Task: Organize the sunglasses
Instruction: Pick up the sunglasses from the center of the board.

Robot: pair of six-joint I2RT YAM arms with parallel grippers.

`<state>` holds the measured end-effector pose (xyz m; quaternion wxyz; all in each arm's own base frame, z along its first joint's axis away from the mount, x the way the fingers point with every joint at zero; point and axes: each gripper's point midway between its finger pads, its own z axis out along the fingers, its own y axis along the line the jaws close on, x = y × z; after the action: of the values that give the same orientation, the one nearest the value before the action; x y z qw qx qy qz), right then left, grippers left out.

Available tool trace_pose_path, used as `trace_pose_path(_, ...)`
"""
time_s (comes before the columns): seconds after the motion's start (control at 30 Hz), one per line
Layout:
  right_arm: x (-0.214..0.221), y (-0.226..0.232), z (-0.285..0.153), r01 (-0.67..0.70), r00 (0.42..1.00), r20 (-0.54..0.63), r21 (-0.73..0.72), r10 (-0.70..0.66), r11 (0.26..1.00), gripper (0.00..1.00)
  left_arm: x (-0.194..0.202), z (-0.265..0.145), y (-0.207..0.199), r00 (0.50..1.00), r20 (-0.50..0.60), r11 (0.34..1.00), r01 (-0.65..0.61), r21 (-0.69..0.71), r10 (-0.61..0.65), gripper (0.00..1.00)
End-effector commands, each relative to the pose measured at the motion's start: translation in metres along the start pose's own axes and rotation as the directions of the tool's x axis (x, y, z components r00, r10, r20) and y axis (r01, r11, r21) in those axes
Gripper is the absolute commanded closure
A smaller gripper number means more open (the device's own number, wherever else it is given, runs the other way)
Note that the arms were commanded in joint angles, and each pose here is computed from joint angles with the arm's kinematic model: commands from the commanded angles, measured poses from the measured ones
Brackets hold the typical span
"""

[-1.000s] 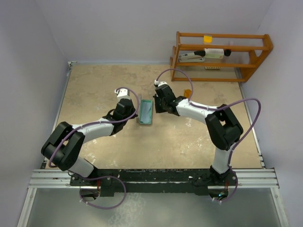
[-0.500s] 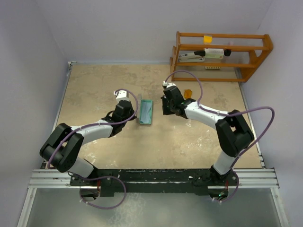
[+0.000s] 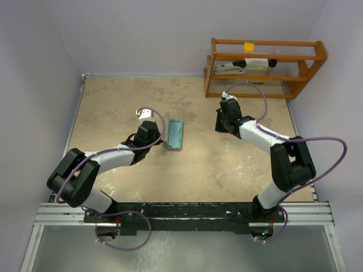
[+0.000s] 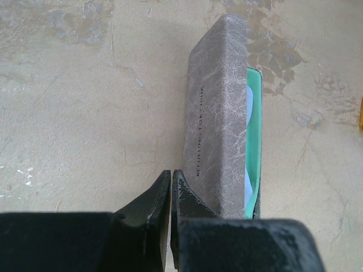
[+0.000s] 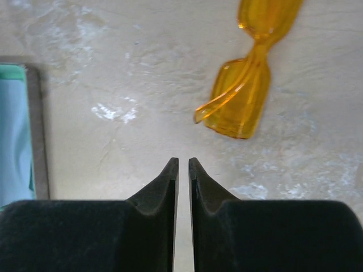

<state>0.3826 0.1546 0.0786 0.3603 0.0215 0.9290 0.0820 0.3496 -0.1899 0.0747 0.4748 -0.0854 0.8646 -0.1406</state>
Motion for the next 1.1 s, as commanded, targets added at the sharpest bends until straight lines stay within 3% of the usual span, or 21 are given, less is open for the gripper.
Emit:
trace_pose_path(0.0, -0.02, -0.013, -0.004, -0.072, 0.995, 0.062, -0.003, 0.072, 0.997, 0.85, -0.016, -0.005, -0.012, 0.998, 0.049, 0.998, 0.036, 0.047, -0.039, 1.0)
trace_pose_path(0.13, -0.027, -0.027, 0.0, -0.12, 0.99, 0.074, -0.003, 0.119, 0.993, 0.83, -0.016, -0.005, -0.013, 0.998, 0.047, 0.998, 0.036, 0.046, -0.038, 1.0)
trace_pose_path(0.33, -0.037, -0.044, 0.008, -0.178, 0.981, 0.082, 0.005, 0.177, 0.984, 0.65, -0.017, -0.005, -0.014, 0.998, 0.046, 0.999, 0.029, 0.045, -0.031, 0.95)
trace_pose_path(0.5, -0.042, -0.052, 0.02, -0.209, 0.975, 0.071, 0.001, 0.208, 0.978, 0.58, -0.018, -0.004, -0.014, 0.999, 0.045, 0.999, 0.026, 0.044, -0.028, 0.9)
trace_pose_path(1.07, -0.057, -0.057, 0.047, -0.227, 0.972, 0.059, 0.001, 0.226, 0.974, 0.58, -0.015, -0.003, -0.015, 0.999, 0.03, 0.999, 0.019, 0.047, -0.02, 0.89)
